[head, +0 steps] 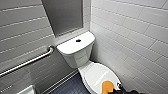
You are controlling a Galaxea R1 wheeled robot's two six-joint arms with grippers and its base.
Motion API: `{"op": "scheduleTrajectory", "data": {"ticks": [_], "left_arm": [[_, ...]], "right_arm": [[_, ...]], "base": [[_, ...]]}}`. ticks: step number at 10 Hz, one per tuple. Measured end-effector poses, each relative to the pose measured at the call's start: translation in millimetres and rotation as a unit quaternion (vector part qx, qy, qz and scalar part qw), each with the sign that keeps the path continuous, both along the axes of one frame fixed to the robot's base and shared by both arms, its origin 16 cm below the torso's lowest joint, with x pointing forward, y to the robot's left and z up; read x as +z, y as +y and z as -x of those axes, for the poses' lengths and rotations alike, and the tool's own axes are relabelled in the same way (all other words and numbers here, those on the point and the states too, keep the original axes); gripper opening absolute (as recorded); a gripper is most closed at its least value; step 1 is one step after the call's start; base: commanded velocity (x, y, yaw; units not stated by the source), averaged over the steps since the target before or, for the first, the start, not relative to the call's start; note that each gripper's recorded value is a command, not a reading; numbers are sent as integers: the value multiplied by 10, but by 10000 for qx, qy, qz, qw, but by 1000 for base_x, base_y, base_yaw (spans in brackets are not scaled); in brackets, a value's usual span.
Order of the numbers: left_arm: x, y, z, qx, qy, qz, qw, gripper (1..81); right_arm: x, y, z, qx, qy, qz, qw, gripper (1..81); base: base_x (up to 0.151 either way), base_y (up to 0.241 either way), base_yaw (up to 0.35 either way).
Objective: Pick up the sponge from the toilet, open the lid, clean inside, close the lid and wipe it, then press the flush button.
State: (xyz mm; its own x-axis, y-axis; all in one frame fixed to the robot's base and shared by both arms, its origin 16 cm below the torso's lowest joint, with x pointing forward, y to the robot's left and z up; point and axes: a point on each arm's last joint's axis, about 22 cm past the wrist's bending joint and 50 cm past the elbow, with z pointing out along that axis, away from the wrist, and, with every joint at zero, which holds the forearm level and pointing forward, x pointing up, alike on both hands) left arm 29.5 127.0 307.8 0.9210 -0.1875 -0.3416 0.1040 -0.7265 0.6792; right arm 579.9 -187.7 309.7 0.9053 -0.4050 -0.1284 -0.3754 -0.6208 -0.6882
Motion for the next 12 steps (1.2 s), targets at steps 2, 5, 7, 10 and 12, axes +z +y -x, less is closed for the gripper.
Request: {"op": "scheduleTrajectory", "data": {"ticks": [2,5,7,10,12], "left_arm": [[-2,14,1,-6,-1,-8,10000,811],[-15,93,3,-17,-5,-61,10000,811],[-39,117,-32,52,-70,-98,9999,811],[-62,114,-90,153,-162,-116,9997,811],[-91,141,-95,161,-191,-158,9996,811]], "right_arm": [[-16,-561,477,-194,221,278,9992,10],[-187,-1431,1663,-413,951,925,9903,10],[-166,-1732,2414,-471,1393,1194,9819,10],[-39,-1471,3468,-380,1850,1139,9754,10],[92,-1222,4047,-148,1952,1025,9753,10]], "base": [[0,0,0],[0,0,0],[0,0,0],[0,0,0],[0,0,0]]}}
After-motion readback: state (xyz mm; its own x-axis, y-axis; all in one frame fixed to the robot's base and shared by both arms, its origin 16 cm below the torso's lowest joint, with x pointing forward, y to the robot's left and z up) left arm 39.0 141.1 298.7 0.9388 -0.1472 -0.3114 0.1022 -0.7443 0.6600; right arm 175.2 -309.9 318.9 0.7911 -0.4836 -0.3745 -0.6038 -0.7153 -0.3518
